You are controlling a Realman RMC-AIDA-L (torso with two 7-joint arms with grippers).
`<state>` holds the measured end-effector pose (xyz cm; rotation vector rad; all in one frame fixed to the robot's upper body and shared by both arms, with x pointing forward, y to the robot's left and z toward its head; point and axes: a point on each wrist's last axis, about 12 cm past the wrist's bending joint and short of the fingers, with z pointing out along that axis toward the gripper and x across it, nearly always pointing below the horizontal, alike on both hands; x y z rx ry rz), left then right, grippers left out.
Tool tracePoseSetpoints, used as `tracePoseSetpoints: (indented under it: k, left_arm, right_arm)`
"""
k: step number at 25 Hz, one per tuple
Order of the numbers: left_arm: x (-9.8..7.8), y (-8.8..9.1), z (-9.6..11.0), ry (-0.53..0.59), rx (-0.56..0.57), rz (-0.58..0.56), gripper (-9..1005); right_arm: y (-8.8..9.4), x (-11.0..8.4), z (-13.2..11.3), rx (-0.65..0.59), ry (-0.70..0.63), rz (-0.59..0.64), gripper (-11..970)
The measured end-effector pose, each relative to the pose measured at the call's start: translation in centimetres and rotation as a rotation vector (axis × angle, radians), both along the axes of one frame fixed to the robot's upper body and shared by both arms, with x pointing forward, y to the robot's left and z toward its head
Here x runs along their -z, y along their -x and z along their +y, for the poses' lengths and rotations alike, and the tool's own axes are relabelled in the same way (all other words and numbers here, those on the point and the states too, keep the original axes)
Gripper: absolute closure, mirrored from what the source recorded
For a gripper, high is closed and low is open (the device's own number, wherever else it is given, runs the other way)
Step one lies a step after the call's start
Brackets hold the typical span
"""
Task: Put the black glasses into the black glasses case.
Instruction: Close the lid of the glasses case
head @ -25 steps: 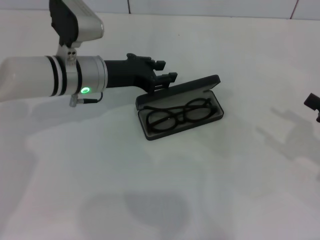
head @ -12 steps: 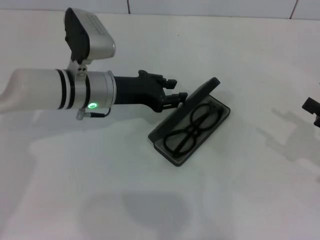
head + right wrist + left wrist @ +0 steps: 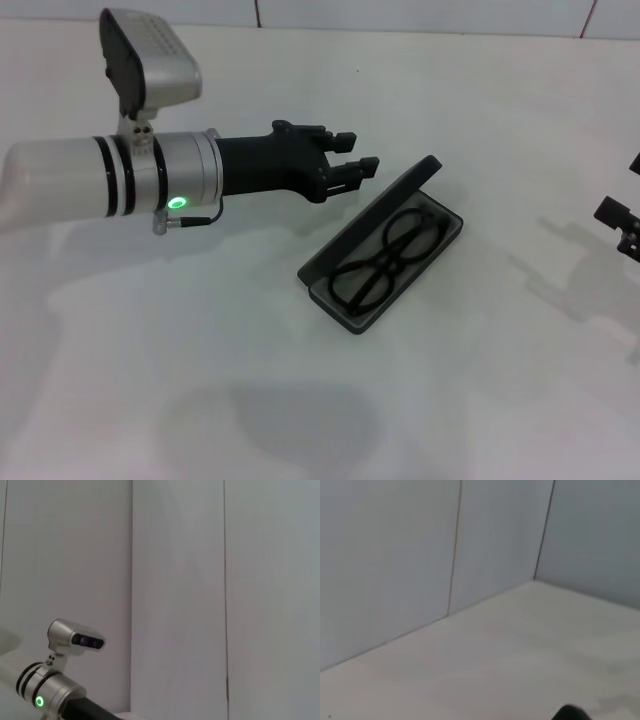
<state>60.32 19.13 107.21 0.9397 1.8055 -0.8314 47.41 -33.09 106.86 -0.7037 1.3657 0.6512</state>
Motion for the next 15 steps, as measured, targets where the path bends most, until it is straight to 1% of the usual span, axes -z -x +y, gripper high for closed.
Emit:
tracePoseSetpoints:
  k: [6,15]
  left_arm:
    - [-0.3,0.0,-0.3,0.035,-0.004,0.097,521]
    - [0.0,0.3,-1.2,-0.006,0.044,0.135,521]
  right_arm:
    - [0.2,0.1,-0.1,0.006,0.004,0.001,320]
    - [0.0,0.1,0.0,0.0,0.015,-0.007,321]
